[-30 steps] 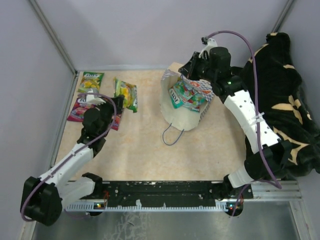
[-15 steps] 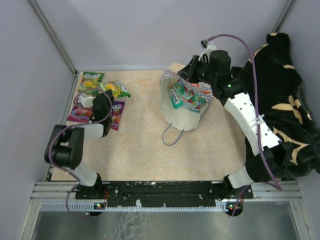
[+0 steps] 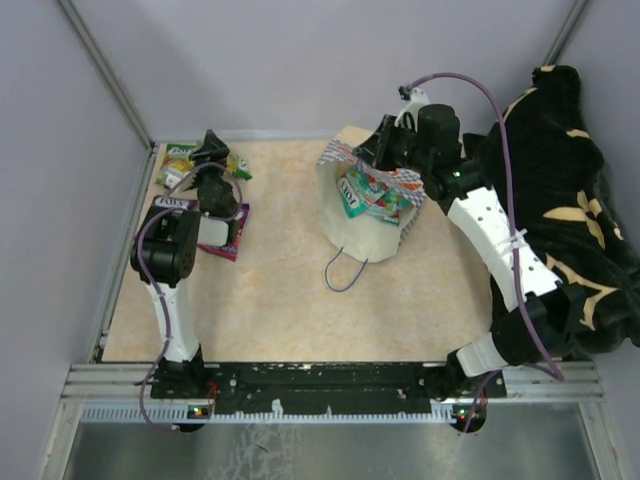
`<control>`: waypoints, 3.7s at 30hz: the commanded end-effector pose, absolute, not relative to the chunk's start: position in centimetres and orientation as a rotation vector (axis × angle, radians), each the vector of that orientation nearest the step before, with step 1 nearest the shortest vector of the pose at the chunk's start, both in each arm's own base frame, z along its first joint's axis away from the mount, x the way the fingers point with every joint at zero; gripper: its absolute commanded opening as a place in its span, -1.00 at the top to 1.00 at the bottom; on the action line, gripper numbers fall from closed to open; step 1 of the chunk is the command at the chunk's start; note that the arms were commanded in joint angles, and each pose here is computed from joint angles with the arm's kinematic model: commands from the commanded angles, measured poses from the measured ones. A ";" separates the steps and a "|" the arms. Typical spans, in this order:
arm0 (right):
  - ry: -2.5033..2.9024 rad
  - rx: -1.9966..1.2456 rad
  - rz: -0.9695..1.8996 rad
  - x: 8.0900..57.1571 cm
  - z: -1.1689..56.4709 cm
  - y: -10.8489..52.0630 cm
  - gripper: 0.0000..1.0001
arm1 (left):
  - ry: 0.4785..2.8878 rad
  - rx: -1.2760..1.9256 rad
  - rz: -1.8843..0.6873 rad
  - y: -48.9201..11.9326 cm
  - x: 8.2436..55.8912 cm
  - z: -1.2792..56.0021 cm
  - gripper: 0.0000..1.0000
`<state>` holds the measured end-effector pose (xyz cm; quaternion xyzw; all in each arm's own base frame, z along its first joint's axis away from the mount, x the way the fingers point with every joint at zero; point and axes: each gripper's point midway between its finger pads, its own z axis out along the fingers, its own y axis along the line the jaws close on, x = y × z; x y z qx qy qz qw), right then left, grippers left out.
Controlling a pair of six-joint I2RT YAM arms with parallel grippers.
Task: Take the snacks out of the paper bag
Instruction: Place the snack at the center of the board.
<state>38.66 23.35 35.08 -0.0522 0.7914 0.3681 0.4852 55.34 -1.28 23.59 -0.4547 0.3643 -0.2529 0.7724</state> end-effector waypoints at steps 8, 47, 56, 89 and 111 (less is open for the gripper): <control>1.860 -0.180 0.937 39.7 36.5 24.2 0.87 | 1.174 -0.369 -0.124 -4.9 49.1 30.6 -0.98; 1.955 -0.239 1.017 39.8 30.6 25.9 0.85 | 2.561 -0.214 -0.350 -3.3 56.7 1.6 -0.99; 1.938 -0.243 1.013 39.2 31.0 25.5 0.85 | 2.546 -0.618 -0.471 -4.4 55.9 1.3 -0.99; 1.956 -0.248 1.049 39.0 30.3 25.3 0.79 | 2.131 0.549 0.013 -4.5 63.1 6.5 -0.99; 1.965 -0.275 1.032 38.7 30.2 25.2 0.79 | 2.425 -0.190 -0.018 -1.1 61.4 1.2 -0.99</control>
